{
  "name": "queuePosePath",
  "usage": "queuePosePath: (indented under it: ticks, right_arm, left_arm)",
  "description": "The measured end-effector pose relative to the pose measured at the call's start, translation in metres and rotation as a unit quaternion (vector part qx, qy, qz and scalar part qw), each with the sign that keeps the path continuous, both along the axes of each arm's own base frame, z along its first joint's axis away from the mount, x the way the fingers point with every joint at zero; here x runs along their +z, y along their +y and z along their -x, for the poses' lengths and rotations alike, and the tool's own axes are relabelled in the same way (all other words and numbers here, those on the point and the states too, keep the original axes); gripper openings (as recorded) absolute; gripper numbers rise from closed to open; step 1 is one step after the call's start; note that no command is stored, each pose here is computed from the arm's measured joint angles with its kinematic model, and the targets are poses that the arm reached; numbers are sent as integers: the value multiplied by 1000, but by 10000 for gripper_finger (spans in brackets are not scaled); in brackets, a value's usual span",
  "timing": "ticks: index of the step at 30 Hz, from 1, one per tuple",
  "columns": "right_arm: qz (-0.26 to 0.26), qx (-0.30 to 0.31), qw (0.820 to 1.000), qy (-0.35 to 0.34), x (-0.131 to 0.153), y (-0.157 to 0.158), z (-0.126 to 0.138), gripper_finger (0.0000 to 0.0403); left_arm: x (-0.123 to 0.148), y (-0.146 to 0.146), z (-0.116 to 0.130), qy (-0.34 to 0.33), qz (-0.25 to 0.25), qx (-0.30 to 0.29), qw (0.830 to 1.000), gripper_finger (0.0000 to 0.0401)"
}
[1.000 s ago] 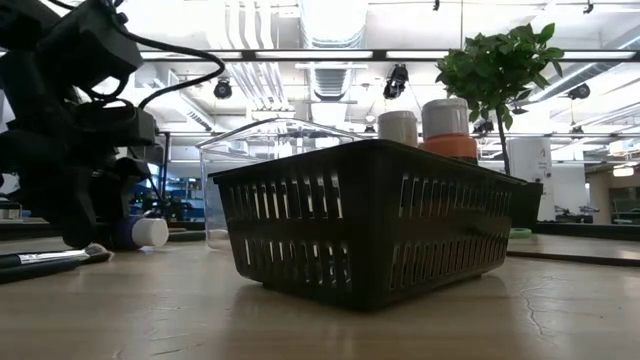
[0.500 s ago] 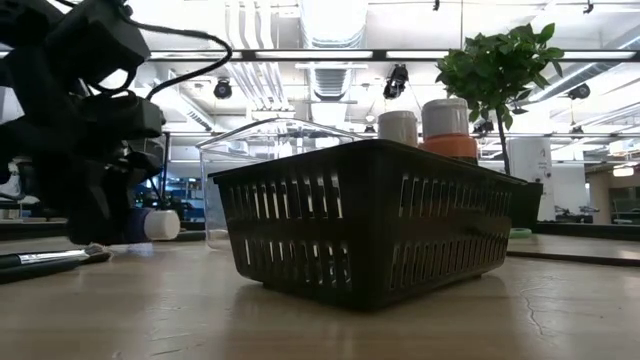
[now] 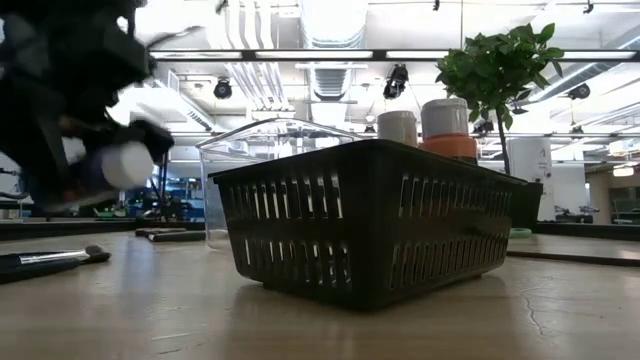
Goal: Pick & Place Paint Supplies
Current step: Put the blue paint bottle into the black bin
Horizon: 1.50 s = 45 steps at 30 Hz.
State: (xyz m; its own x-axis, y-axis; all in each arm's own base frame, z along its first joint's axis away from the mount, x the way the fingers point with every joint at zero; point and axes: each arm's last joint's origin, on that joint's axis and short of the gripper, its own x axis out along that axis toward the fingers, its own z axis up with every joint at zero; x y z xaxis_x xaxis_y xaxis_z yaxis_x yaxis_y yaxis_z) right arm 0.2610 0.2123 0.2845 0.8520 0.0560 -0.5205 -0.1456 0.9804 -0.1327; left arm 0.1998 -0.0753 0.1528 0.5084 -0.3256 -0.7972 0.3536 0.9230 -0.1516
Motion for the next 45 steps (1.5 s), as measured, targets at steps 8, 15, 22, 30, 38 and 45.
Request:
queuePosePath:
  ticks: [8, 15, 22, 30, 38, 45]
  right_arm:
    - [29, 46, 995, -87, -18, 1, -5, 232]
    - [78, 49, 988, -125, -34, -14, -20, 232]
    - [116, 73, 983, -124, -45, -25, -71, 232]
    - [127, 113, 978, -122, -51, -34, -116, 232]
    - [128, 117, 978, -115, -58, -43, -139, 232]
    - [152, 128, 975, -99, -67, -38, -157, 232]
  left_arm:
    - [32, -24, -17, -128, 30, -62, 989, 175]
    - [41, -26, -24, -191, 17, -65, 979, 175]
    - [44, -26, -25, -210, 14, -63, 975, 175]
    - [44, -26, -26, -214, 9, -68, 974, 175]
    - [45, -26, -26, -224, 2, -77, 972, 175]
    - [45, -26, -26, -226, 3, -77, 971, 175]
